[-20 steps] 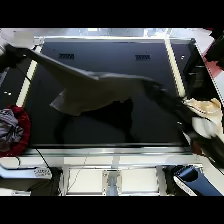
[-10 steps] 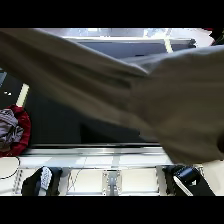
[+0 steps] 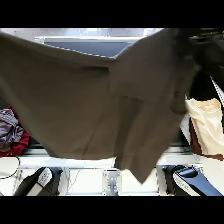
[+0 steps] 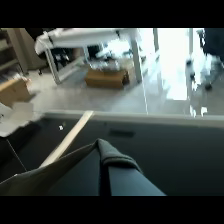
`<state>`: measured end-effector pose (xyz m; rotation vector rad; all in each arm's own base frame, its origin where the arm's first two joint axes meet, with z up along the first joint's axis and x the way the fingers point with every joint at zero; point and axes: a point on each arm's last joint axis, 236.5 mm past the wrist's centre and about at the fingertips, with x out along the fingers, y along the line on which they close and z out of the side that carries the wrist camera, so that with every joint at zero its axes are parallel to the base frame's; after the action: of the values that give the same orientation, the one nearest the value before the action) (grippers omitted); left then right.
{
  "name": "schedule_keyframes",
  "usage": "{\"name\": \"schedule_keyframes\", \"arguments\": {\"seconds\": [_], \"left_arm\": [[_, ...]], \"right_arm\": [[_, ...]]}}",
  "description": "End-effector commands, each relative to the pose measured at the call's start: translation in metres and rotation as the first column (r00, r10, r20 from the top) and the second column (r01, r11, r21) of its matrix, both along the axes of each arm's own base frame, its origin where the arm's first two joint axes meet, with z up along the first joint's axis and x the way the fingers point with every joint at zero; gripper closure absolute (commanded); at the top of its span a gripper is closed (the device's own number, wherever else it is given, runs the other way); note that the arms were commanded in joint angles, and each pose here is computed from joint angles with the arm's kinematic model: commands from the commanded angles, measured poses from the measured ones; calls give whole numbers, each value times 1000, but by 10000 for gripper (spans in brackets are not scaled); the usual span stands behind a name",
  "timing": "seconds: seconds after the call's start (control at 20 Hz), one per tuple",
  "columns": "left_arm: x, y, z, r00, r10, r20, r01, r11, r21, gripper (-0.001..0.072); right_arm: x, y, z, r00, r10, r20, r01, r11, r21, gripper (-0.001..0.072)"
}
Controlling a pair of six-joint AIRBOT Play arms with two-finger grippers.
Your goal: Fold the shirts.
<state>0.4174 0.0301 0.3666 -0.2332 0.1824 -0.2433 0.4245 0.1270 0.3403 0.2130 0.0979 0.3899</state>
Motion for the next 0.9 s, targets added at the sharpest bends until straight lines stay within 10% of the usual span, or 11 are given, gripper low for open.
{"name": "schedule_keyframes", "arguments": {"seconds": [0.0,0.35,0.4,0.5,0.85], "left_arm": [[102,-16,-146,961,-1,-276,23,997,76,704],[194,-33,-372,840,61,-539,-56,998,26,701],[196,-33,-375,840,62,-539,-57,998,27,627],[201,-31,-360,860,71,-506,-69,997,23,58],[143,27,-139,964,162,-209,-158,987,38,-3]], "right_arm": [[88,-25,-145,947,-80,-310,74,997,-30,701],[158,-48,-291,883,-208,-420,190,978,-85,698],[161,-51,-288,889,-220,-402,204,976,-83,657],[168,-50,-268,904,-217,-369,206,976,-69,247],[115,-88,-84,948,-162,-275,102,970,-220,197]]}}
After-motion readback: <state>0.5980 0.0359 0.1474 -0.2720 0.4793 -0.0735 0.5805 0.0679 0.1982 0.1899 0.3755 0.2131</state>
